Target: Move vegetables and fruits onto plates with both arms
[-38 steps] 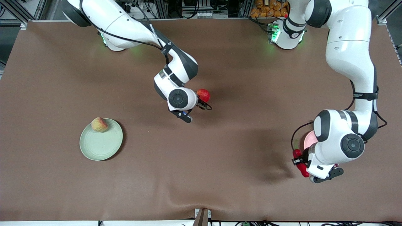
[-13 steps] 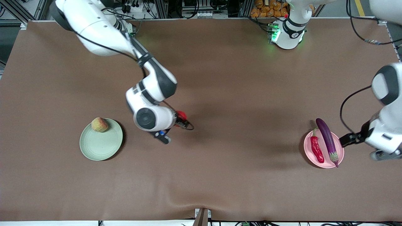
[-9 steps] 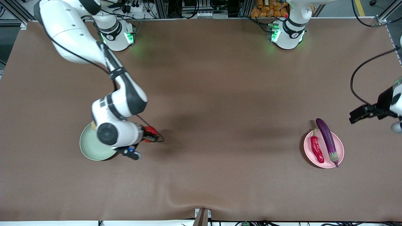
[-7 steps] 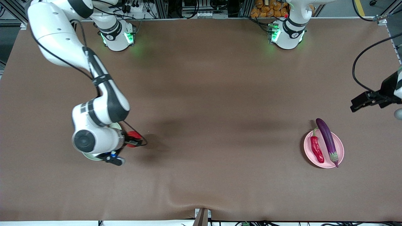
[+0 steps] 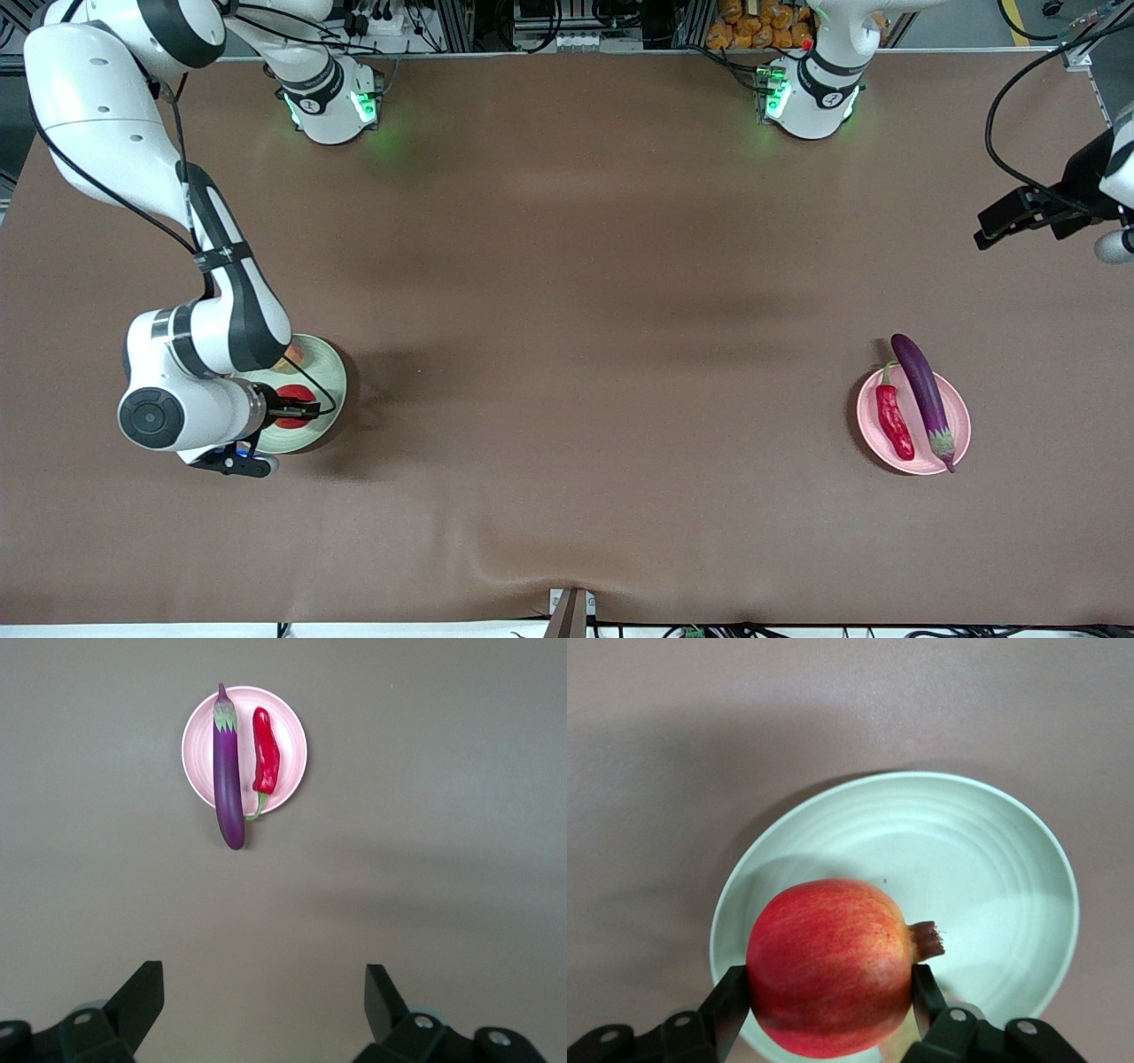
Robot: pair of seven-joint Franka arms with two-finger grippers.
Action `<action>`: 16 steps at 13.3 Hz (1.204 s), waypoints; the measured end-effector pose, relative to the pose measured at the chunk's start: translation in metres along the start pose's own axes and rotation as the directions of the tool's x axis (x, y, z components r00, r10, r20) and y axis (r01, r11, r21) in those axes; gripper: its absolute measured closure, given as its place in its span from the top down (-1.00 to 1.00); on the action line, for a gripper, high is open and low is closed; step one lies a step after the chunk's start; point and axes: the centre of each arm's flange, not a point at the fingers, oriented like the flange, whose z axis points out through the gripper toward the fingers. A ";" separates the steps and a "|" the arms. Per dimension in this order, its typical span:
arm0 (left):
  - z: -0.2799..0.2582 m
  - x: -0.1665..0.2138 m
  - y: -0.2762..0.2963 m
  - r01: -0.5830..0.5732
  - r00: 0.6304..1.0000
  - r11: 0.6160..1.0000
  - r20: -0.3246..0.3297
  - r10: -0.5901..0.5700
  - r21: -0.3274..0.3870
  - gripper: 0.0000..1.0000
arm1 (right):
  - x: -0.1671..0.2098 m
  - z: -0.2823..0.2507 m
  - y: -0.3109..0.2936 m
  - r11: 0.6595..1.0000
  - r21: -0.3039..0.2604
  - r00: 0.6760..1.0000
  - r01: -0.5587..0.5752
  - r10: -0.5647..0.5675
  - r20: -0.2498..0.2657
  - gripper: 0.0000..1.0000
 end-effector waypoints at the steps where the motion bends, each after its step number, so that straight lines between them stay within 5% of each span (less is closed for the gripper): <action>1: -0.001 -0.005 0.003 -0.006 1.000 1.000 -0.001 0.006 0.002 1.00 | 0.001 0.009 0.001 1.000 0.003 1.000 -0.001 0.001 0.004 0.74; 3: -0.003 -0.009 0.005 -0.010 1.000 1.000 -0.003 0.010 0.003 1.00 | 0.001 0.013 0.002 1.000 0.005 1.000 -0.002 0.002 0.008 1.00; 6: -0.003 -0.010 0.005 -0.010 1.000 1.000 -0.003 0.010 0.003 1.00 | -0.003 -0.007 -0.007 1.000 0.010 1.000 0.012 -0.012 0.016 1.00; 12: -0.004 -0.014 0.022 -0.042 0.999 0.999 -0.005 0.042 0.005 1.00 | -0.024 -0.170 -0.009 0.999 0.045 0.999 0.021 -0.020 -0.031 1.00; 16: -0.003 -0.014 0.018 -0.035 0.999 0.999 -0.004 0.035 0.006 1.00 | -0.072 -0.271 0.003 0.998 0.044 0.995 0.039 -0.035 -0.093 1.00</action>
